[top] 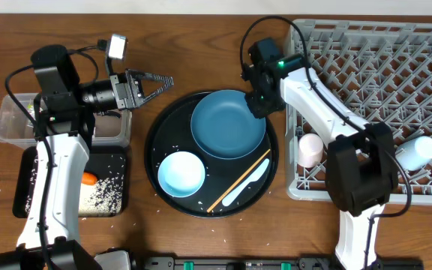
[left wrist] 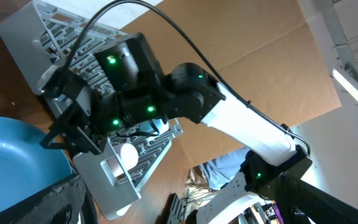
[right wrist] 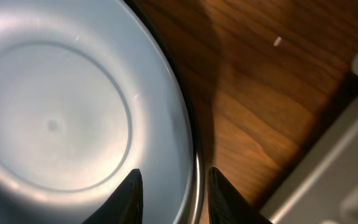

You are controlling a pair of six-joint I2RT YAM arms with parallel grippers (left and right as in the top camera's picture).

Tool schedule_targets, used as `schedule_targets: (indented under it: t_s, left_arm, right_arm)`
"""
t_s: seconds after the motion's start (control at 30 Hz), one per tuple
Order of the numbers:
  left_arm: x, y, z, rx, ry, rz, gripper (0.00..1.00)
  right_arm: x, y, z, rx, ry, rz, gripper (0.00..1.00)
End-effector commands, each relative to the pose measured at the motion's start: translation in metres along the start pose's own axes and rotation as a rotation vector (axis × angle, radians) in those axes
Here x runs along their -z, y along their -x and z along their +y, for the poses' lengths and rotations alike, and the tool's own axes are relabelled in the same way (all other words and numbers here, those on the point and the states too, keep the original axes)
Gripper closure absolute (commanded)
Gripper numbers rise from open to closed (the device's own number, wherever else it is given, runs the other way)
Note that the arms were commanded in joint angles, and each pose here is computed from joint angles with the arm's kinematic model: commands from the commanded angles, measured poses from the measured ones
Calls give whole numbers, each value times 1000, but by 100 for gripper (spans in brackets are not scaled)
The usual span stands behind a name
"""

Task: Sort waste into correct bins and load items into the dishwasher rack
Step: 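Tilt the blue plate up by its rim with right gripper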

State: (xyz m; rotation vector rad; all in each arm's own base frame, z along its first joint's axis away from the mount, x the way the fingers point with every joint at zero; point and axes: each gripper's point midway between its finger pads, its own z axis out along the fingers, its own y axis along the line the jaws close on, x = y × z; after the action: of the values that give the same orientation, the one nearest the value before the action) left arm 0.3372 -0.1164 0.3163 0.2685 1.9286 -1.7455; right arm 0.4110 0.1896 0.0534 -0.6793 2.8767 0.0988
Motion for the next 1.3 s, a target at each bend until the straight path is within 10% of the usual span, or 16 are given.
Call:
schedule_targets:
  t_s: [0.0,1.27]
  left_arm:
    - [1,0,0,-17,-7,4,2]
    - [1,0,-1,-17,-7,4,2]
  right_arm:
    - [-15,-2,6,9,6,21,73]
    - [-42,-1,14,7,23,36,79]
